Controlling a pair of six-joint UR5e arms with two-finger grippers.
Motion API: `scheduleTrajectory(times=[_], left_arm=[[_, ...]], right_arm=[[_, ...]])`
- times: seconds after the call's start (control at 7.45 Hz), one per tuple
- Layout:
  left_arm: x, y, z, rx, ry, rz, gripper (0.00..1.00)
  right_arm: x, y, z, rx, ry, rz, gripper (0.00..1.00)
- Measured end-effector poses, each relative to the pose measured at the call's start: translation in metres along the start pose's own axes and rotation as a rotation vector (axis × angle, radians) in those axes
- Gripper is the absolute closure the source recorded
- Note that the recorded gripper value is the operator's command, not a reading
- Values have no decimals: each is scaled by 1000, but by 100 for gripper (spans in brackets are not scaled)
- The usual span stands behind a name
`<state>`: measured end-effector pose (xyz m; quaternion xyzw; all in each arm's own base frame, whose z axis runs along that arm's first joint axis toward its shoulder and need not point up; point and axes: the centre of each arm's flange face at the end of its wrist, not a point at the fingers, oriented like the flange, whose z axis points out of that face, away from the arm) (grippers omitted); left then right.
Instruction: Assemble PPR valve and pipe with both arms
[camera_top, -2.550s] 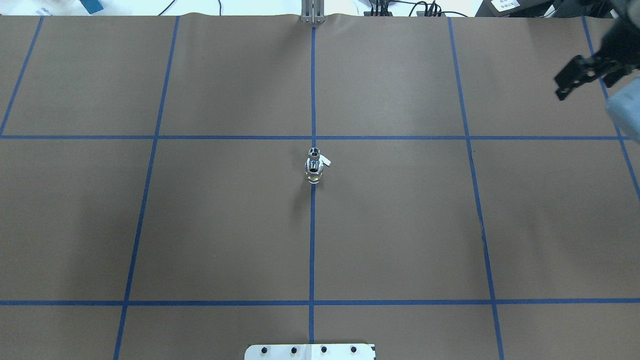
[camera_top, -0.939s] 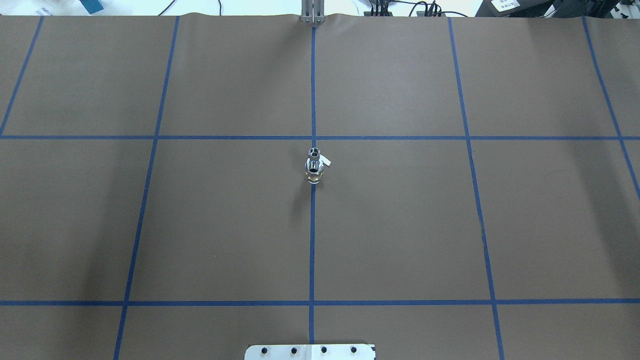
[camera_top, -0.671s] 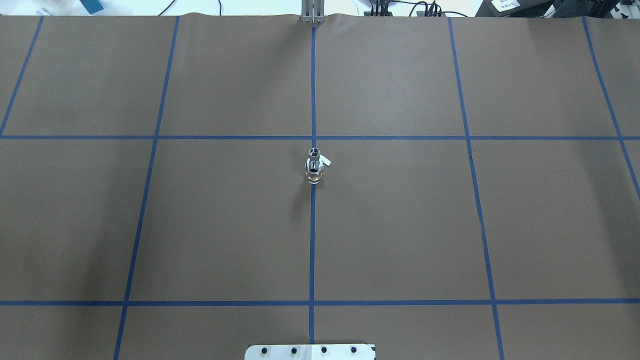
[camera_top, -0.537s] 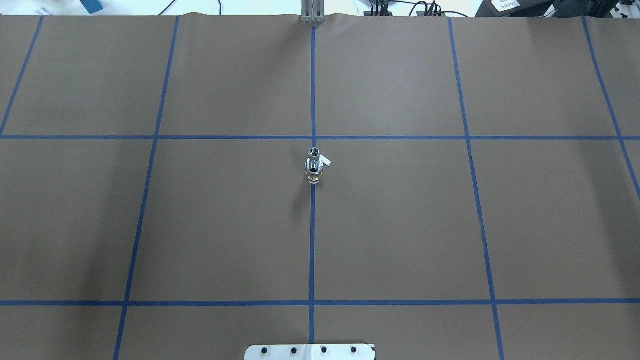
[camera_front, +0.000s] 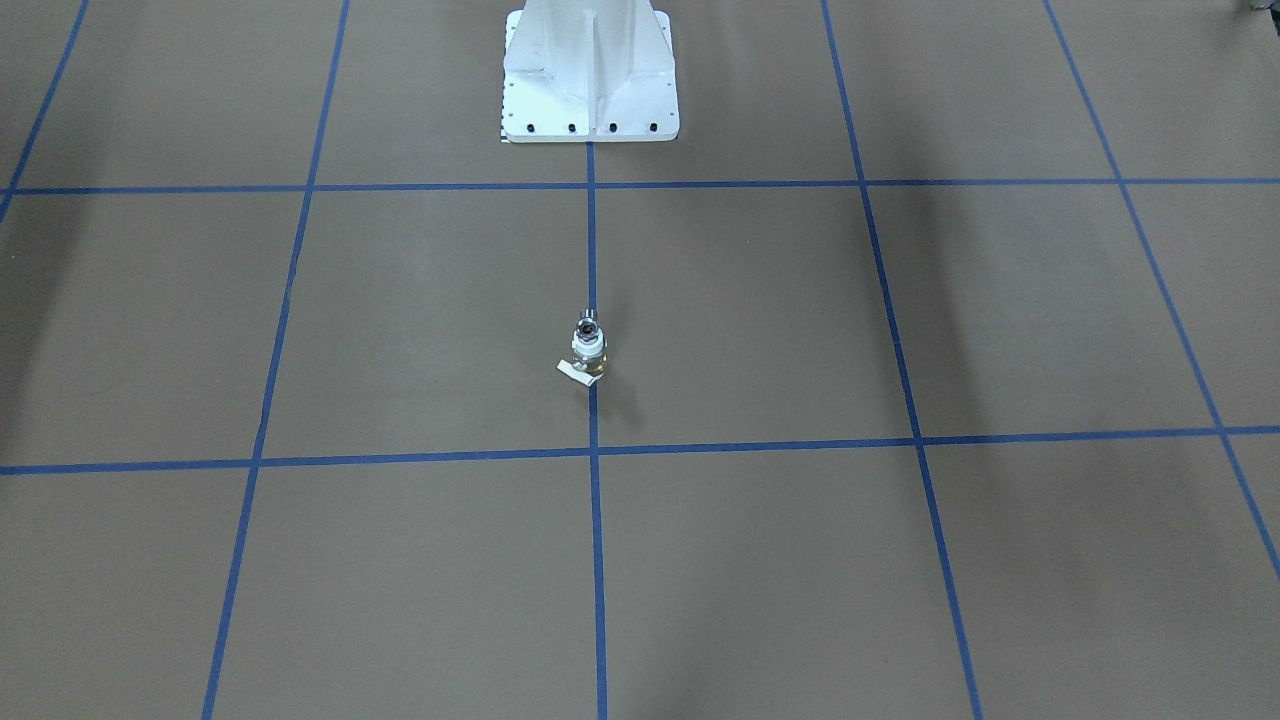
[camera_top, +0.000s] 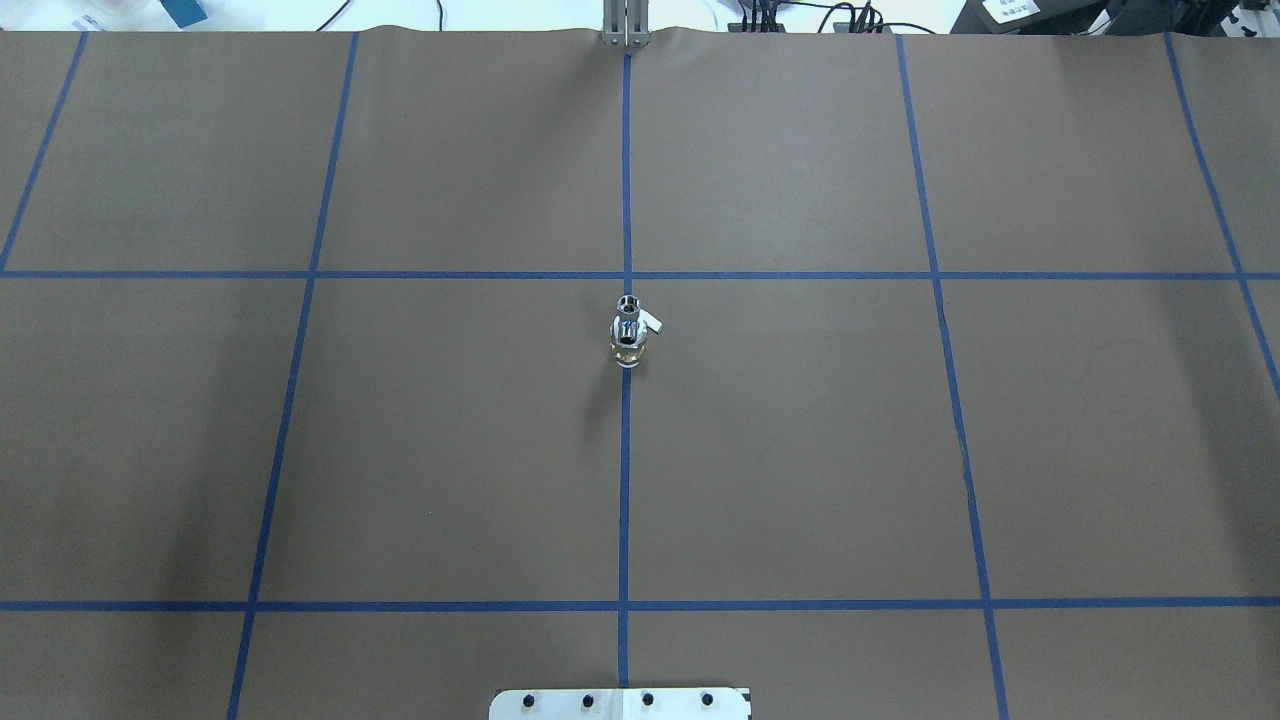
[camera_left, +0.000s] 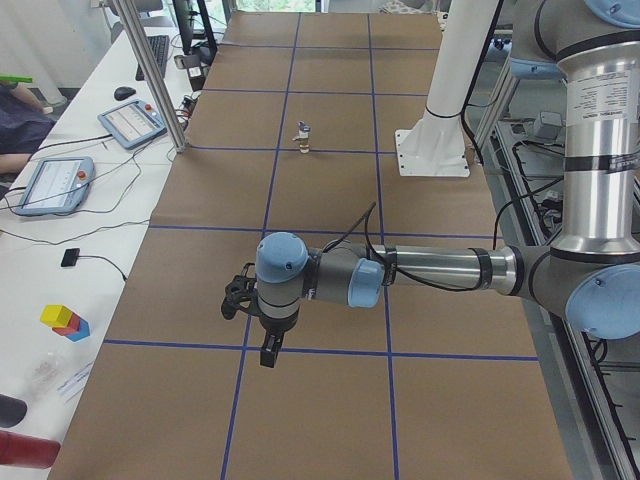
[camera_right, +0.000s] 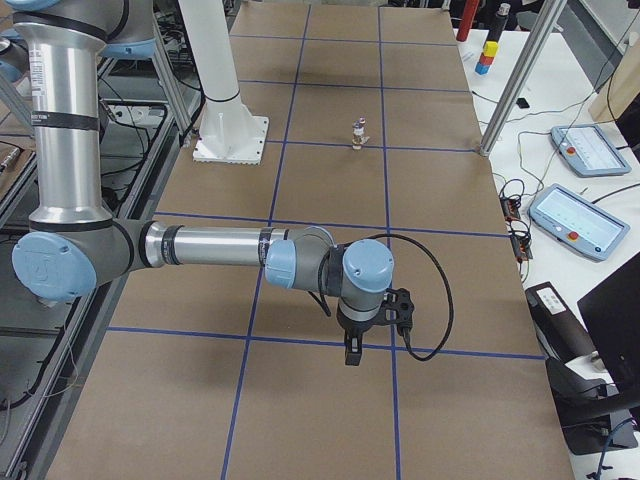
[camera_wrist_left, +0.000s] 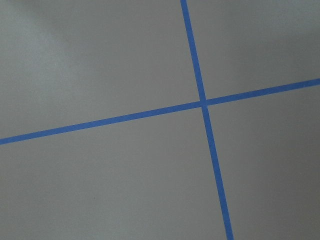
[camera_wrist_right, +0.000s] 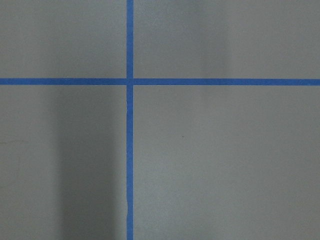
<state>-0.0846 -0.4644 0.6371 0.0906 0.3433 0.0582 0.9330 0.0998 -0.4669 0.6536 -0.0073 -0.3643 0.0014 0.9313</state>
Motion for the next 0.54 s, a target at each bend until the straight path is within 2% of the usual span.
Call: scheduleTrajectory(times=[0.54], left_arm=[[-1,0,1,-1,0,-1,0]], right_arm=[[-1,-1,-1,2,0,2,1]])
